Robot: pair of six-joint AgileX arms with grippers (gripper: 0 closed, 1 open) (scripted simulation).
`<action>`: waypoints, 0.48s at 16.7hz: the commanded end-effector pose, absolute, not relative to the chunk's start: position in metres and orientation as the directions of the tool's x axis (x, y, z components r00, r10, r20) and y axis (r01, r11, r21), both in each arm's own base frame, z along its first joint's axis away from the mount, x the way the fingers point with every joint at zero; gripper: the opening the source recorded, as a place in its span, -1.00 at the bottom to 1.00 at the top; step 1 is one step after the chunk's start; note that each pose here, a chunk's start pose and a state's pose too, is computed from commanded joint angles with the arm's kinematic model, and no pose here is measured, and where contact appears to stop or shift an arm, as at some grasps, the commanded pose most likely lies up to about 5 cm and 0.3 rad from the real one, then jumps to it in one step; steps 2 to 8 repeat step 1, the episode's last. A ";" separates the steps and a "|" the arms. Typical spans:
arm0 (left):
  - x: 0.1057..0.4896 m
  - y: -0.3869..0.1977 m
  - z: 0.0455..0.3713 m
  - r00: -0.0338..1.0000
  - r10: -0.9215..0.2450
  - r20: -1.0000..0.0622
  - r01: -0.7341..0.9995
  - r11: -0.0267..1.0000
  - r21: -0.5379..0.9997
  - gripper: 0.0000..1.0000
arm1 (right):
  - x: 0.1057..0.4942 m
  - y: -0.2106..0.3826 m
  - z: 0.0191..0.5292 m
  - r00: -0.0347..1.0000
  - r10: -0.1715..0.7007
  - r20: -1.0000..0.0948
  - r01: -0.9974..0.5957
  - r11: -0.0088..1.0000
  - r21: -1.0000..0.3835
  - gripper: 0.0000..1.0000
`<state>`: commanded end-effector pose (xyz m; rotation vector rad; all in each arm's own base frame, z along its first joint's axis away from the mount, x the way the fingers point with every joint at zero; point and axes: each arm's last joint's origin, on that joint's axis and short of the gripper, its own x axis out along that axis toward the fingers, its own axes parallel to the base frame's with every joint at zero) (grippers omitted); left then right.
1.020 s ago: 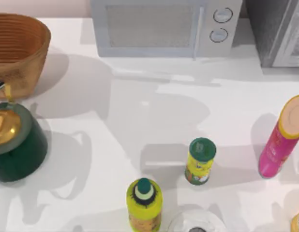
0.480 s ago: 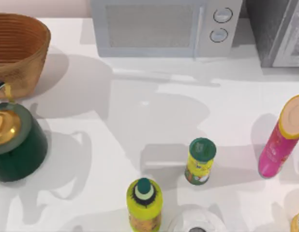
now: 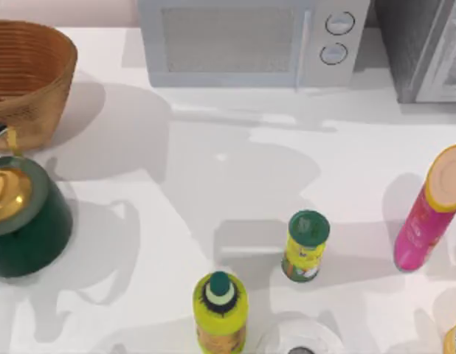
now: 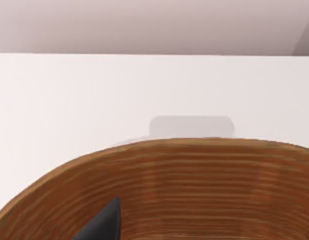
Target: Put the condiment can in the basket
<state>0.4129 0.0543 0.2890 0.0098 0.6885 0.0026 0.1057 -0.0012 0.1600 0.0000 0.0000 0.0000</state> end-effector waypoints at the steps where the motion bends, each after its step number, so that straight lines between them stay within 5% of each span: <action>1: 0.413 0.054 0.289 0.772 0.006 -0.635 0.001 1.000 0.010 1.00 | 0.106 -0.001 0.160 1.000 0.000 0.000 0.000 1.000 0.000 1.00; 8: 0.413 0.054 0.289 0.772 0.006 -0.635 0.001 1.000 0.010 1.00 | 0.106 -0.001 0.160 1.000 0.000 0.000 0.000 1.000 0.000 1.00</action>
